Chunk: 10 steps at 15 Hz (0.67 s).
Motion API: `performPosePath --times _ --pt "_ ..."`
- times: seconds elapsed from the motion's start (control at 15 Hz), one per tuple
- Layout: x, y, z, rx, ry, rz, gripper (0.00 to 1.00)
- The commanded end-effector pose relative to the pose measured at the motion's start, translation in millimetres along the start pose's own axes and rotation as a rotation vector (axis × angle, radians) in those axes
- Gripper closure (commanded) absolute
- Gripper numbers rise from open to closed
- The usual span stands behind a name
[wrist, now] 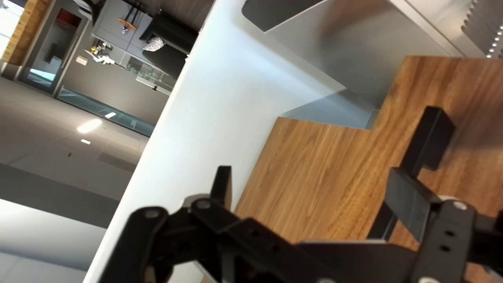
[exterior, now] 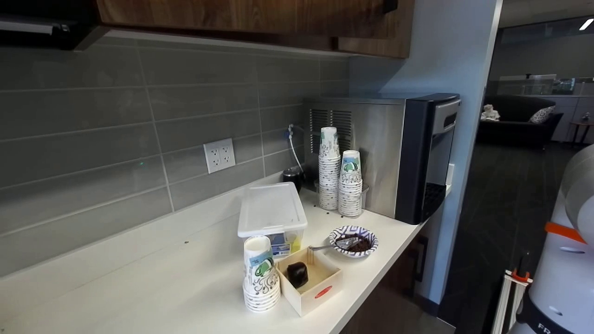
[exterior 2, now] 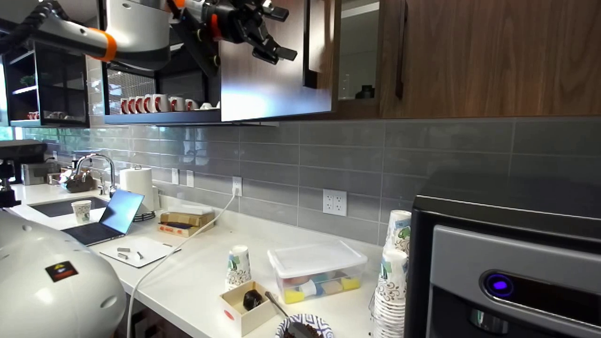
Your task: Open the cupboard door
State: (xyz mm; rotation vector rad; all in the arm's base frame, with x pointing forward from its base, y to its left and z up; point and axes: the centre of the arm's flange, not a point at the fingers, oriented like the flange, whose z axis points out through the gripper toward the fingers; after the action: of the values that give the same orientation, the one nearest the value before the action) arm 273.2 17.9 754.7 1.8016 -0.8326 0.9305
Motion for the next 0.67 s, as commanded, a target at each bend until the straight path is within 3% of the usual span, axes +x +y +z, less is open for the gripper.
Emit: performPosePath --times 0.0,0.6 --pt "-31 25 -14 -0.031 -0.033 0.039 0.00" --pt "-44 37 -21 -0.066 -0.049 0.081 0.00"
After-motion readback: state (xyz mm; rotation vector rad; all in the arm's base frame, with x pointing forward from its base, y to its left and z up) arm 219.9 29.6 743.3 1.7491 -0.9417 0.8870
